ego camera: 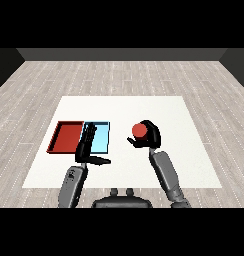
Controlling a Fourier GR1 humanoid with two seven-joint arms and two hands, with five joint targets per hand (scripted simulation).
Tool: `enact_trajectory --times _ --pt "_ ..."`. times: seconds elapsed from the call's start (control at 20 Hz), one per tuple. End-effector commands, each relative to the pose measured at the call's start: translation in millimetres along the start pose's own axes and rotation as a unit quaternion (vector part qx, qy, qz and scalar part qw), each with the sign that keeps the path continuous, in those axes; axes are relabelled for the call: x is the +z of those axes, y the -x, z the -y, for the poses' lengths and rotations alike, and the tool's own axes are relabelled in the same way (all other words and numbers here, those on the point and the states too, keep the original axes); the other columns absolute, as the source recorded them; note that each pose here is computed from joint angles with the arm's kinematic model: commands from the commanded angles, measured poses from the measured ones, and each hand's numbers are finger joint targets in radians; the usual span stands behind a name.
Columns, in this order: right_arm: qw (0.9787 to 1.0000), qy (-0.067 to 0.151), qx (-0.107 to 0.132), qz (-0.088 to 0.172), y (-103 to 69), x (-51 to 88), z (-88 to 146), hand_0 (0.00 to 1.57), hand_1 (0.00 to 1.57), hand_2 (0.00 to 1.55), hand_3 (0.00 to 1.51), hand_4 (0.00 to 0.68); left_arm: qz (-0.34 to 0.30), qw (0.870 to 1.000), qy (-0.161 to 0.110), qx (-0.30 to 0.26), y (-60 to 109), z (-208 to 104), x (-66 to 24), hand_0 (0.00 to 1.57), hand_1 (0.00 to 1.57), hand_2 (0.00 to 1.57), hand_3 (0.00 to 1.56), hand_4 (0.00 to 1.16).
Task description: Pick the red can and put it in the red box
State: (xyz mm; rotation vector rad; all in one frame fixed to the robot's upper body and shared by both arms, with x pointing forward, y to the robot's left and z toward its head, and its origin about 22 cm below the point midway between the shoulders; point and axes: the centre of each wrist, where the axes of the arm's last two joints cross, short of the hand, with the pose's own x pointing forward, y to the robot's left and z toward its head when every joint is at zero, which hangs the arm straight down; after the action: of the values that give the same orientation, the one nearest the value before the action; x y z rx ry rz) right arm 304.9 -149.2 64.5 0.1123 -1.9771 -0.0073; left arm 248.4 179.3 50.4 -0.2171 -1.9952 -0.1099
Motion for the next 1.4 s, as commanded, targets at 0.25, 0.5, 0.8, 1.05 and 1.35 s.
enact_trajectory --times 0.25,0.5,0.8,1.05,1.35 --pt "0.9987 -0.006 -0.013 0.048 -12.7 9.8 -39.1 1.42 1.42 1.42 1.4 0.63 -0.032 0.999 0.02 -0.011 11.0 16.3 -15.7 0.0 0.0 0.0 0.0 0.0" --pt "0.9986 -0.012 -0.013 0.05 -12.4 17.7 -55.4 1.44 1.44 1.43 1.39 0.618 -0.053 0.998 0.023 -0.011 17.5 41.5 -23.7 0.0 0.0 0.0 0.0 0.0" --pt "0.9977 -0.018 -0.02 0.063 -10.5 5.2 -57.1 1.45 1.45 1.44 1.4 0.647 -0.092 0.995 0.033 0.0 35.3 46.6 -9.4 0.0 0.0 0.0 0.0 0.0" --pt "0.997 -0.025 -0.027 0.069 -28.9 3.0 -55.4 1.47 1.47 1.44 1.39 0.652 -0.084 0.996 0.032 0.007 54.8 64.9 -10.5 0.0 0.0 0.0 0.0 0.0" --pt "0.9968 -0.032 -0.029 0.067 -18.4 15.9 -55.5 1.46 1.46 1.43 1.39 0.663 -0.11 0.993 0.04 0.028 57.4 72.3 -25.4 0.0 0.0 0.0 0.0 0.0"
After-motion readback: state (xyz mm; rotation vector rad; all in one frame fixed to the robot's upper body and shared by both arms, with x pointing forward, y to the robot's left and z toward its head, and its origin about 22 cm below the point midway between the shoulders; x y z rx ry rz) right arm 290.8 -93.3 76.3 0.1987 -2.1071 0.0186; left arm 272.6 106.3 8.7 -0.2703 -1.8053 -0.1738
